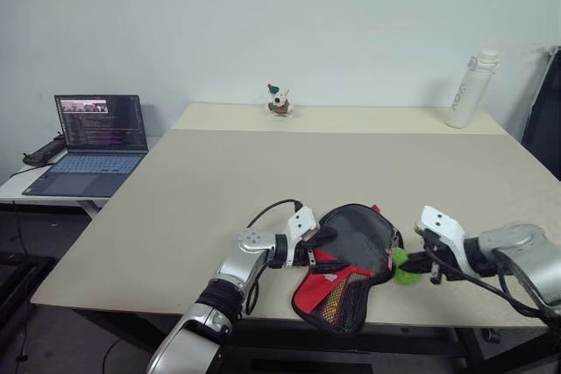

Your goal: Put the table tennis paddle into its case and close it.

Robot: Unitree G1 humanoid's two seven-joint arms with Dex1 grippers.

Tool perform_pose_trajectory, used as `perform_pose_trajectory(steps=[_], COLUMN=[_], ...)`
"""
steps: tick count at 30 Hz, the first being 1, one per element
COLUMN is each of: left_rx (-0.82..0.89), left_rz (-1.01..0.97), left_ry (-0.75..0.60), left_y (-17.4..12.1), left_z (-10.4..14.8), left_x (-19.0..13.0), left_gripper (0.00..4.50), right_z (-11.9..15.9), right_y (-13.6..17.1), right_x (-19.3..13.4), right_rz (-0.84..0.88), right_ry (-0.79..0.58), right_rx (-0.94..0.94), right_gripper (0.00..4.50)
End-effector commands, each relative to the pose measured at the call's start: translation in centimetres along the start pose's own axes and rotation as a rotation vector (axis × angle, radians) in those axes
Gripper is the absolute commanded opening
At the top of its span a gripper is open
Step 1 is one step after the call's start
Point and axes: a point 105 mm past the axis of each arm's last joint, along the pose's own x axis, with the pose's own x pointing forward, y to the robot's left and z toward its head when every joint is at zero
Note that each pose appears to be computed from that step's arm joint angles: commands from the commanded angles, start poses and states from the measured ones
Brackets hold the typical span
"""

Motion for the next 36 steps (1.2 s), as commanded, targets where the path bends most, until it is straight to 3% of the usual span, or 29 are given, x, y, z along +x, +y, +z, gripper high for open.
perform_pose_trajectory(steps=[1, 5, 11, 15, 23, 30, 36], left_rx=[-0.041, -0.028, 0.028, 0.047, -0.116, -0.127, -0.127], left_rz=[-0.032, -0.027, -0.027, -0.027, -0.003, 0.139, 0.173], left_ry=[0.086, 0.069, 0.005, -0.039, -0.149, -0.025, -0.01], left_y=[-1.2, -1.1, -0.9, -0.9, -0.1, 1.8, 1.7], left_z=[-2.6, -2.0, 0.5, 2.7, 6.7, 4.8, 4.2], left_x=[0.2, 0.0, -0.6, -2.4, -7.8, -13.3, -14.0], left_gripper=[4.5, 4.5, 4.5, 4.5, 4.5, 4.5, 4.5], right_z=[0.8, 1.3, 2.8, 5.8, 6.3, 5.4, 4.2], right_y=[-0.9, -1.2, -3.4, -6.8, -9.0, -8.3, -8.1], right_x=[-1.1, -3.2, -5.6, -5.7, -0.1, 4.3, 6.6], right_rz=[-0.021, 0.01, -0.05, -0.192, -0.282, -0.272, -0.256], right_ry=[-0.02, -0.047, -0.139, -0.335, -0.41, -0.371, -0.313], right_rx=[0.017, 0.045, 0.064, 0.147, 0.258, 0.266, 0.288], right_gripper=[1.78, 3.16, 3.16, 3.16, 3.16, 3.16, 3.16])
